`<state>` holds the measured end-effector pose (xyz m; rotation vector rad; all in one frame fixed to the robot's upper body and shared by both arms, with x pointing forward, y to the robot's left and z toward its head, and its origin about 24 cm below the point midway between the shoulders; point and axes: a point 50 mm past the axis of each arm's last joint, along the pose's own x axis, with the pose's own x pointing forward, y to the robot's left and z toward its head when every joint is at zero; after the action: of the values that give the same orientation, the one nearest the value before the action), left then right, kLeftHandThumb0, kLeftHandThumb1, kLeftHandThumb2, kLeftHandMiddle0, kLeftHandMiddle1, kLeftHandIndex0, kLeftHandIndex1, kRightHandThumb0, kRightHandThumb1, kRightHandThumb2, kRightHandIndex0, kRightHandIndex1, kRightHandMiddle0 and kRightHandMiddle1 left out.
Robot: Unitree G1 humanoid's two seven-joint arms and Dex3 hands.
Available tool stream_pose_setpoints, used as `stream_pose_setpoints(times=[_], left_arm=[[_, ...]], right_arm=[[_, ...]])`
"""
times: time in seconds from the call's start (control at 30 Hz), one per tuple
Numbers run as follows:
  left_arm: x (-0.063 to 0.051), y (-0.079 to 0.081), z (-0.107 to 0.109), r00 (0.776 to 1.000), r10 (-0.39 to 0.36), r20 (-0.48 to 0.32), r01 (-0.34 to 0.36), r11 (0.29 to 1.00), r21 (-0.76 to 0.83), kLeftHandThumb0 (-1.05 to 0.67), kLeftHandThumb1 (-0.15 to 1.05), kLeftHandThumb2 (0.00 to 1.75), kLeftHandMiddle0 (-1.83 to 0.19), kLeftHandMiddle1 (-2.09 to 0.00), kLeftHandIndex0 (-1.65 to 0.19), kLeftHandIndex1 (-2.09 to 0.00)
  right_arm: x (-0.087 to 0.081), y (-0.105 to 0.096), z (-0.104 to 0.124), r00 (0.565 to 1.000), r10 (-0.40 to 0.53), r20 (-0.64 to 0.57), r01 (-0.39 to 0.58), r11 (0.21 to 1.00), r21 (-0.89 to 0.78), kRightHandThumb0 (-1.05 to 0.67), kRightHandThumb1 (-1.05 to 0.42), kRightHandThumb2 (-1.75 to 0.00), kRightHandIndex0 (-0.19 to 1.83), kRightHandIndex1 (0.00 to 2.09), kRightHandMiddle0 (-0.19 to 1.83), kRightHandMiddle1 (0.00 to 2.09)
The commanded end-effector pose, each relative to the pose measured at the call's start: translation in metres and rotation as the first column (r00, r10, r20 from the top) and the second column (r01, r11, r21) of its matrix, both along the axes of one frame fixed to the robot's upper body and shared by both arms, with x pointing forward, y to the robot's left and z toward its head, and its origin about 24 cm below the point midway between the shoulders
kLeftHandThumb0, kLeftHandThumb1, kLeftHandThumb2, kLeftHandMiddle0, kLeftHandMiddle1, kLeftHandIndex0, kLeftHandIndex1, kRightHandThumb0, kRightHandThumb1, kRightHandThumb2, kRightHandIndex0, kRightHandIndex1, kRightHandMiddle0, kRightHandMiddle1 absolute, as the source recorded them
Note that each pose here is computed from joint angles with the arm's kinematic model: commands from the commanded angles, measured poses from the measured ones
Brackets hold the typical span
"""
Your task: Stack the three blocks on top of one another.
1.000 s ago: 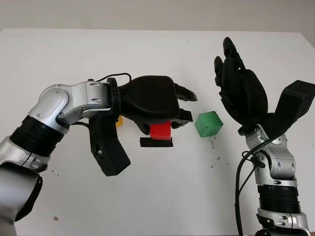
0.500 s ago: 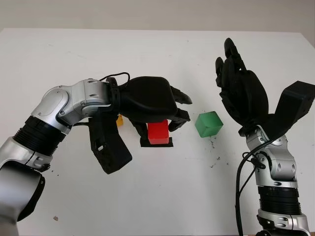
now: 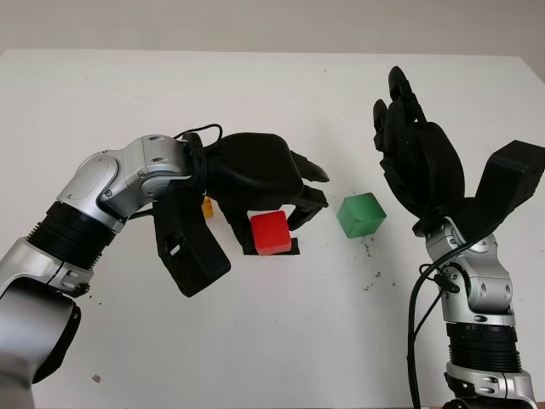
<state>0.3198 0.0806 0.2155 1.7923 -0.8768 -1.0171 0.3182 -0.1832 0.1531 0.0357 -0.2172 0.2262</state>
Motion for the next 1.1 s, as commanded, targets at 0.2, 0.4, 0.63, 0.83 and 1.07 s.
stream_pose_setpoints(times=[0.2,0.4,0.63,0.83,1.07], left_arm=[[0.001,0.002,-0.007,1.000,-0.001,0.030,0.000,1.000,0.030,-0.52,0.91,0.05,-0.27,-0.04,-0.44,-1.39],[0.001,0.001,-0.010,1.000,-0.014,0.021,0.013,1.000,0.027,-0.51,0.91,0.05,-0.28,-0.05,-0.46,-1.35],[-0.001,-0.001,-0.014,0.998,-0.051,0.022,0.050,0.998,0.029,-0.56,0.92,0.06,-0.27,-0.05,-0.46,-1.33],[0.000,-0.002,-0.019,0.997,-0.074,0.011,0.074,0.997,0.016,-0.62,0.97,0.06,-0.27,-0.05,-0.40,-1.42],[0.001,-0.001,-0.022,0.996,-0.081,0.025,0.081,0.996,0.024,-0.62,0.98,0.06,-0.26,-0.04,-0.35,-1.42]], right_arm=[[-0.003,0.000,0.002,1.000,0.003,0.011,-0.003,1.000,-0.002,-0.73,-1.05,-0.70,-0.19,0.00,-0.19,0.00],[-0.005,-0.001,0.003,1.000,0.000,0.012,0.000,1.000,-0.008,-0.74,-1.05,-0.68,-0.19,0.00,-0.19,0.00],[-0.007,-0.002,0.003,1.000,-0.003,0.014,0.003,1.000,-0.008,-0.74,-1.05,-0.67,-0.19,0.00,-0.19,0.00],[-0.008,-0.002,0.003,1.000,-0.003,0.015,0.002,1.000,0.009,-0.74,-1.05,-0.67,-0.19,0.00,-0.19,0.00],[-0.008,-0.002,0.003,1.000,-0.005,0.012,0.005,1.000,0.009,-0.75,-1.05,-0.65,-0.19,0.00,-0.19,0.00]])
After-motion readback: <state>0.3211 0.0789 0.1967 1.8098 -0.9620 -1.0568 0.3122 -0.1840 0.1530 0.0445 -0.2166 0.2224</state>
